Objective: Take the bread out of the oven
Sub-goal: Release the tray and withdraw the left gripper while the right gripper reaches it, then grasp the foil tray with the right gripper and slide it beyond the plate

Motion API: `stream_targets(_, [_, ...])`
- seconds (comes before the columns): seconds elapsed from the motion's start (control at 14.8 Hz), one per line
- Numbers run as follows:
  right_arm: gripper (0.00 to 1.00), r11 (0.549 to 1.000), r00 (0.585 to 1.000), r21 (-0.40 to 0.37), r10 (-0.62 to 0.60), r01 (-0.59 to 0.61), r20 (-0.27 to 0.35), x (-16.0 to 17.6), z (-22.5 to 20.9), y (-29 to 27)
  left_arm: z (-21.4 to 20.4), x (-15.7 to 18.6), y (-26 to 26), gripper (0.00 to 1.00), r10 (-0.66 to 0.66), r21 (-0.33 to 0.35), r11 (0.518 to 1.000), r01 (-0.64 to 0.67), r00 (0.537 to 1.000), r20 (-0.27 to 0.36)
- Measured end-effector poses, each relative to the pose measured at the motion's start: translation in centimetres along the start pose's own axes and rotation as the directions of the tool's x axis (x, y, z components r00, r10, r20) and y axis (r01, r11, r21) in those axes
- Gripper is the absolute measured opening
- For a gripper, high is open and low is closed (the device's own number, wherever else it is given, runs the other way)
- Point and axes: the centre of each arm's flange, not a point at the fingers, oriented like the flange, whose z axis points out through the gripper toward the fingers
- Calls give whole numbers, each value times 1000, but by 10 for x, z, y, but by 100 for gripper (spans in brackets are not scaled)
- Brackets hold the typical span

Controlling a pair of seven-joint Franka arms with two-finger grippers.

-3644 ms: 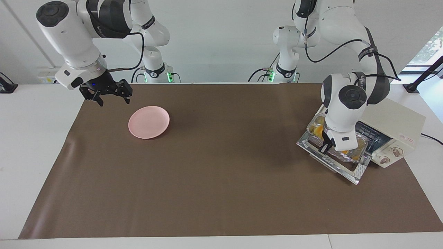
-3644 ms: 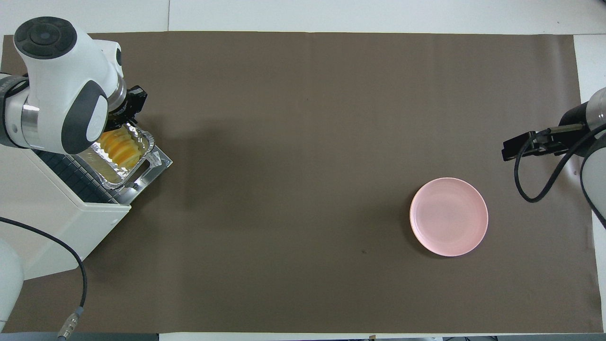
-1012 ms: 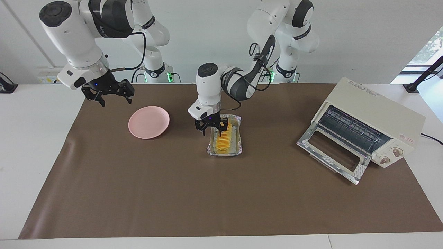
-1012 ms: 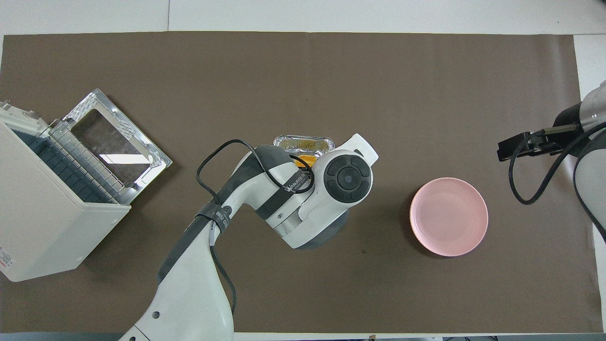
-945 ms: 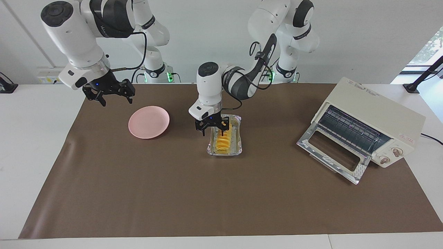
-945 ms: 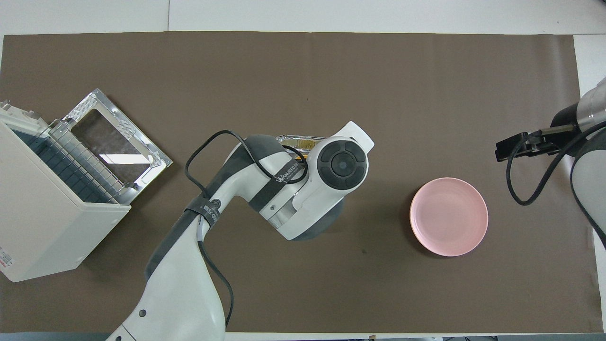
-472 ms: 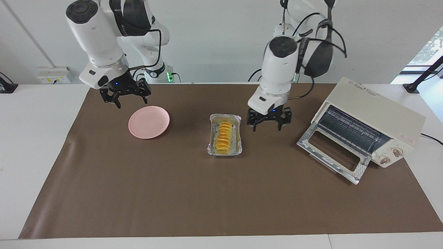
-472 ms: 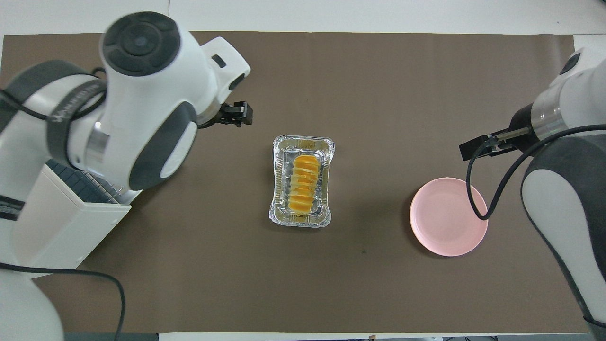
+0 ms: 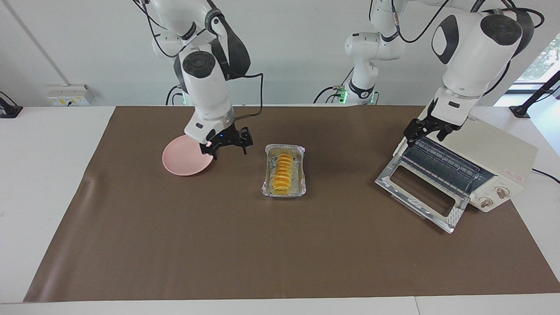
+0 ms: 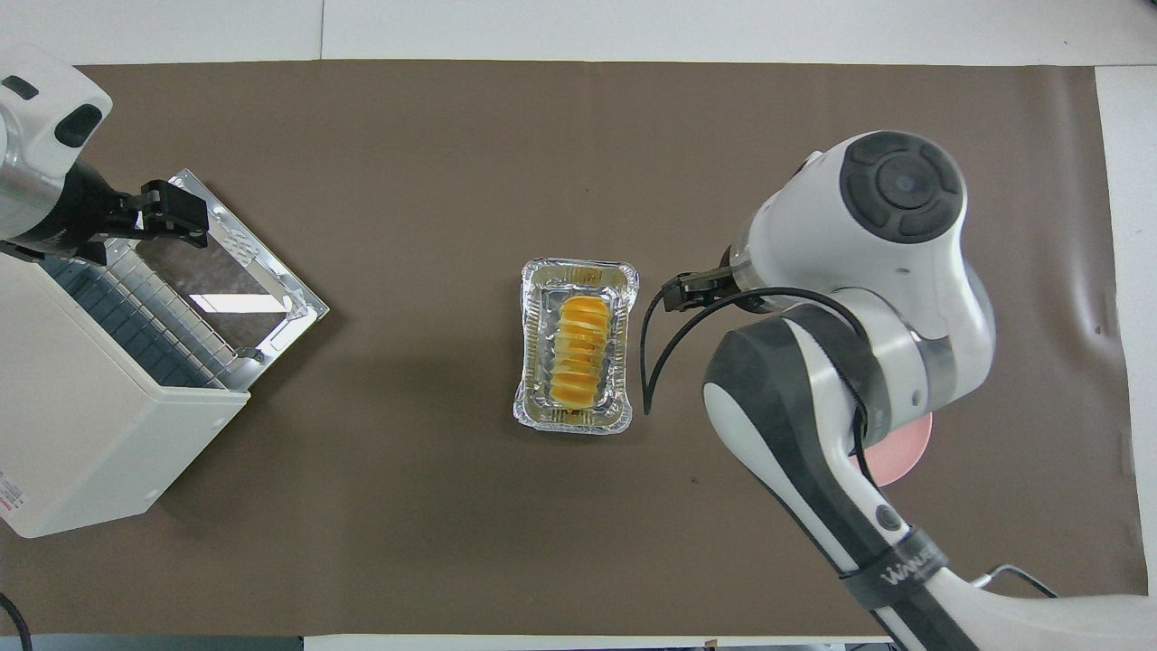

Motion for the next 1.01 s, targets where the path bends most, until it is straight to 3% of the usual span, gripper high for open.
stream_targets(0.27, [100, 995, 995, 24, 97, -97, 9, -5, 54, -57, -21, -21, -90, 100, 44, -6, 999, -43, 997, 58])
stream_targets(0.54, [100, 981, 982, 39, 190, -190, 1, -8, 91, -57, -28, -47, -74, 100, 78, -28, 997, -76, 995, 56])
stream_targets(0.94, [100, 970, 971, 28, 240, -241, 19, -29, 127, -60, -20, -44, -59, 100, 99, -34, 995, -97, 993, 62])
stream_targets(1.01, [96, 970, 970, 25, 241, -242, 23, -31, 131, -59, -15, -41, -57, 100, 101, -39, 994, -99, 992, 70])
